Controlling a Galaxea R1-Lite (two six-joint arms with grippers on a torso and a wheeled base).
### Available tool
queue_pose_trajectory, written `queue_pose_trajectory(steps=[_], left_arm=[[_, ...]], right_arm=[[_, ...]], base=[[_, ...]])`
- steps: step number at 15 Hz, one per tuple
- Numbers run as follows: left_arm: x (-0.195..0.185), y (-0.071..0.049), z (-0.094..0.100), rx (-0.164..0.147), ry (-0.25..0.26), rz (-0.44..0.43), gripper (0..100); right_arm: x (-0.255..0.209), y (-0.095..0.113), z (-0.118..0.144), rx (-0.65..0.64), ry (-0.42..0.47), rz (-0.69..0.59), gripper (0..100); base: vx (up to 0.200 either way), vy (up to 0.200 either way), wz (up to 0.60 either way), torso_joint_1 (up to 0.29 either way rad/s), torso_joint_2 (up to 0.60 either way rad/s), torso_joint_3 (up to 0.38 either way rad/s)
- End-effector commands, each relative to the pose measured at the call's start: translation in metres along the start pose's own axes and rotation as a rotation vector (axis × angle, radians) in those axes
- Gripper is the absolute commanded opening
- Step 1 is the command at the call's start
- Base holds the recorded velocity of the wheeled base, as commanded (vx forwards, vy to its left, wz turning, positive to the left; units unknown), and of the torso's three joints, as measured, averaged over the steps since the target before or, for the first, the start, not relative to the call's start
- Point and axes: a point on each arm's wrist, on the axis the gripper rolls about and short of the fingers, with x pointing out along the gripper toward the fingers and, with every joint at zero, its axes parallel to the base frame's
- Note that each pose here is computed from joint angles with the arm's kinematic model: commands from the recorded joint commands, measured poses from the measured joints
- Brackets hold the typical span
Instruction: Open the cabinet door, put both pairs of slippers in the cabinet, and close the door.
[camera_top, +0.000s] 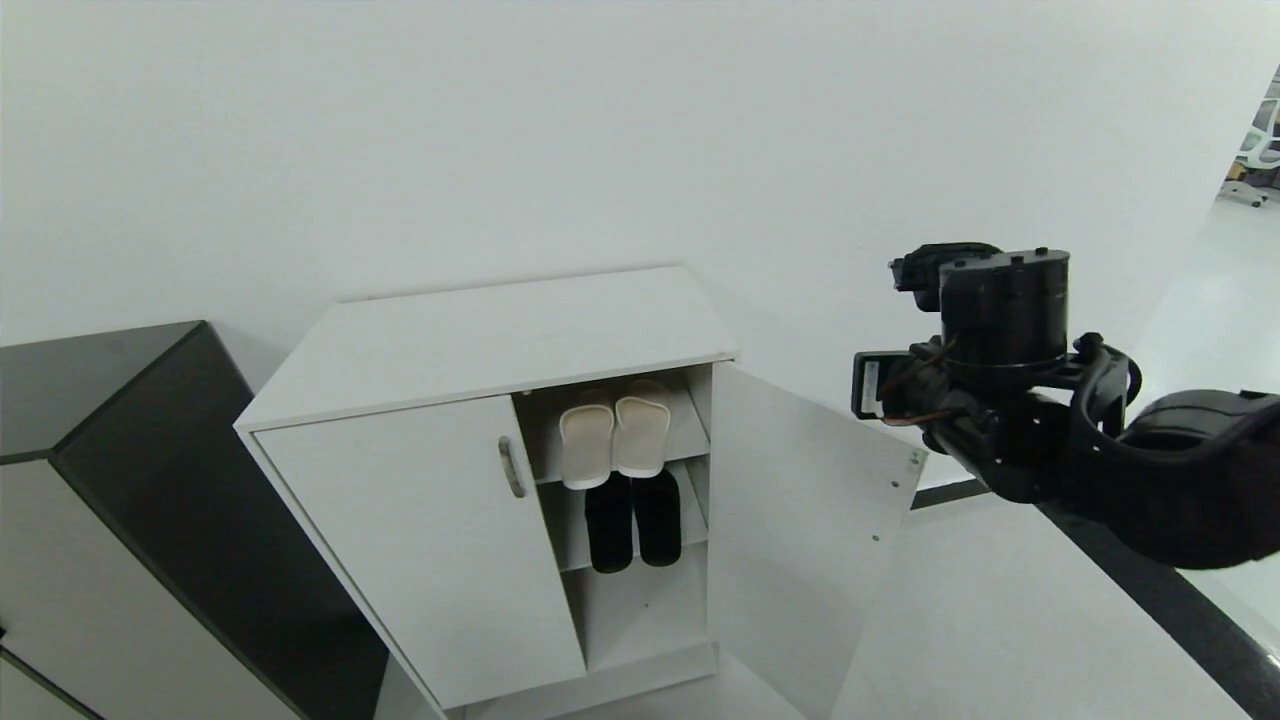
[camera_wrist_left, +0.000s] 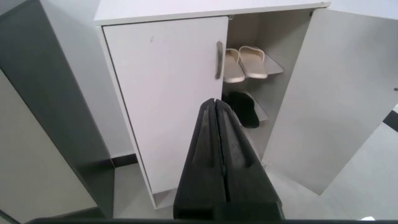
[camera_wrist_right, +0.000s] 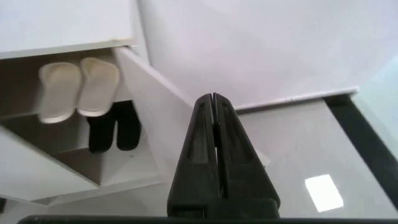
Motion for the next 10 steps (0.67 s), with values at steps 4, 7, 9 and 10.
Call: queue_pose_trajectory(steps=[4,7,9,10], left_arm=[[0.000,0.000,0.000,0.000,0.001,0.001,0],[0.000,0.000,0.000,0.000,0.001,0.001,0],[0.000,0.000,0.000,-0.002,0.001,0.001,0],[0.000,0.000,0.000,-0.002,0.001,0.001,0]], right_arm=[[0.050,-0.004,-0.004,0.043,0.115,-0.031,0],[0.066,-0.008,-0.017,0.034,0.150,-0.039,0],[0.072,-0.012,-0.022,0.033,0.162,-0.050,0],[0.073,-0.013,-0.022,0.034,0.168,-0.042,0]], base=[[0.000,0.000,0.00,0.000,0.00,0.000],[0.000,0.000,0.00,0.000,0.00,0.000],[0.000,0.000,0.00,0.000,0.00,0.000],[0.000,0.000,0.00,0.000,0.00,0.000]])
